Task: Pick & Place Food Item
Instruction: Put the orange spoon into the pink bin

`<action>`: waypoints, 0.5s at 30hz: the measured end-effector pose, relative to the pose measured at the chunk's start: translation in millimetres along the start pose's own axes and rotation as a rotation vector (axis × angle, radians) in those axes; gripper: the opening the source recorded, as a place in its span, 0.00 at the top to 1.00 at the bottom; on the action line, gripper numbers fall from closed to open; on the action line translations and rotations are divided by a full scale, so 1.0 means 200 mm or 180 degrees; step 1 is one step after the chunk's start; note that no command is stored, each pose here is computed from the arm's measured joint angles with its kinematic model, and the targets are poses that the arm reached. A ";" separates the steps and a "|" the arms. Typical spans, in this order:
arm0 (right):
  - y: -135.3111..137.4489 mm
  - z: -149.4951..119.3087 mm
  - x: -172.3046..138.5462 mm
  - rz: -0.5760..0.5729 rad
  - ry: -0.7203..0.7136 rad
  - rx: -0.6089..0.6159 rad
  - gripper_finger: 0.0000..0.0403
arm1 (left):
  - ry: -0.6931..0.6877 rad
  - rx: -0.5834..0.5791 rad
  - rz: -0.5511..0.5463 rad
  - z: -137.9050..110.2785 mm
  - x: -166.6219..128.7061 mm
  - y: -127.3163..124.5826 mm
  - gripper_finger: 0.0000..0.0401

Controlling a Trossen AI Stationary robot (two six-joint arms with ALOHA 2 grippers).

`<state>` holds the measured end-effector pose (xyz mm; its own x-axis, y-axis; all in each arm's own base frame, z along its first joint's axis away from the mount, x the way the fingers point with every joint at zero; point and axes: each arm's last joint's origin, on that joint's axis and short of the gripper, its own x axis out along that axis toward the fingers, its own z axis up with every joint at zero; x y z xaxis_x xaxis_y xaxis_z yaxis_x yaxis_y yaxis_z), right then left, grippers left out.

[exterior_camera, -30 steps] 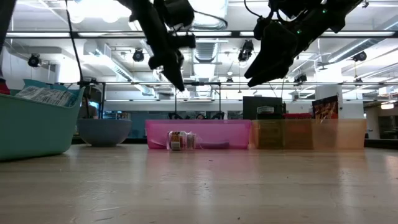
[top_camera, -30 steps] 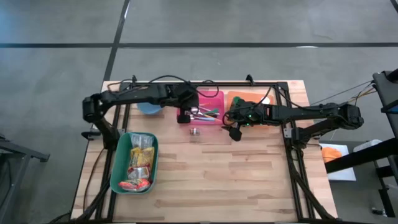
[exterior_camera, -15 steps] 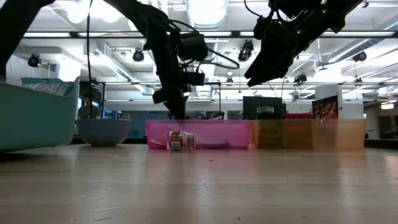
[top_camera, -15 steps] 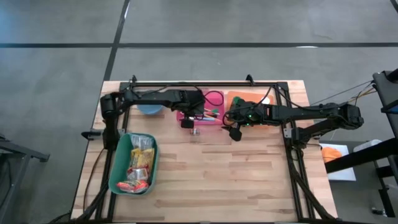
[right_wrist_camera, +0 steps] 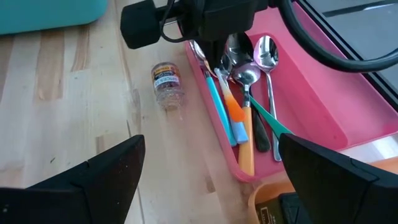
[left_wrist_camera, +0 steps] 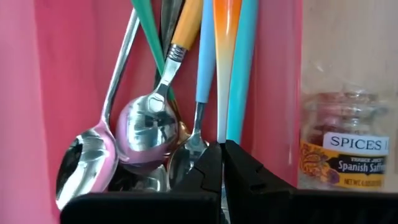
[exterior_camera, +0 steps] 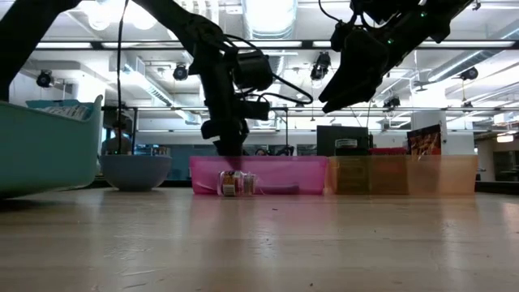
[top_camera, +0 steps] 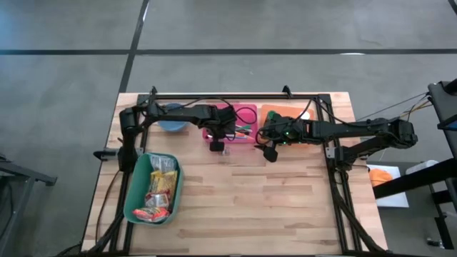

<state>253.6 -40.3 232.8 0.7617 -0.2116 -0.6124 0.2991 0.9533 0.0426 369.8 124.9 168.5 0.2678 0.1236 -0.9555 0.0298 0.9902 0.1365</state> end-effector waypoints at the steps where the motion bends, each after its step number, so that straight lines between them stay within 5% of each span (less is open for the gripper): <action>1: 0.00 0.00 0.00 0.0002 0.0000 0.0001 0.09 | 0.0003 -0.0022 -0.0006 0.00 0.00 0.00 1.00; 15: 0.00 0.00 0.00 0.0003 0.0008 0.0024 0.09 | 0.0110 -0.0112 -0.0067 -0.04 0.03 -0.02 1.00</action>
<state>253.4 -40.2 232.3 0.7607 -0.2101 -0.6142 0.3026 0.9518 0.0492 364.2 122.3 161.1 0.2341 0.1042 -0.9666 0.0012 0.9942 0.1075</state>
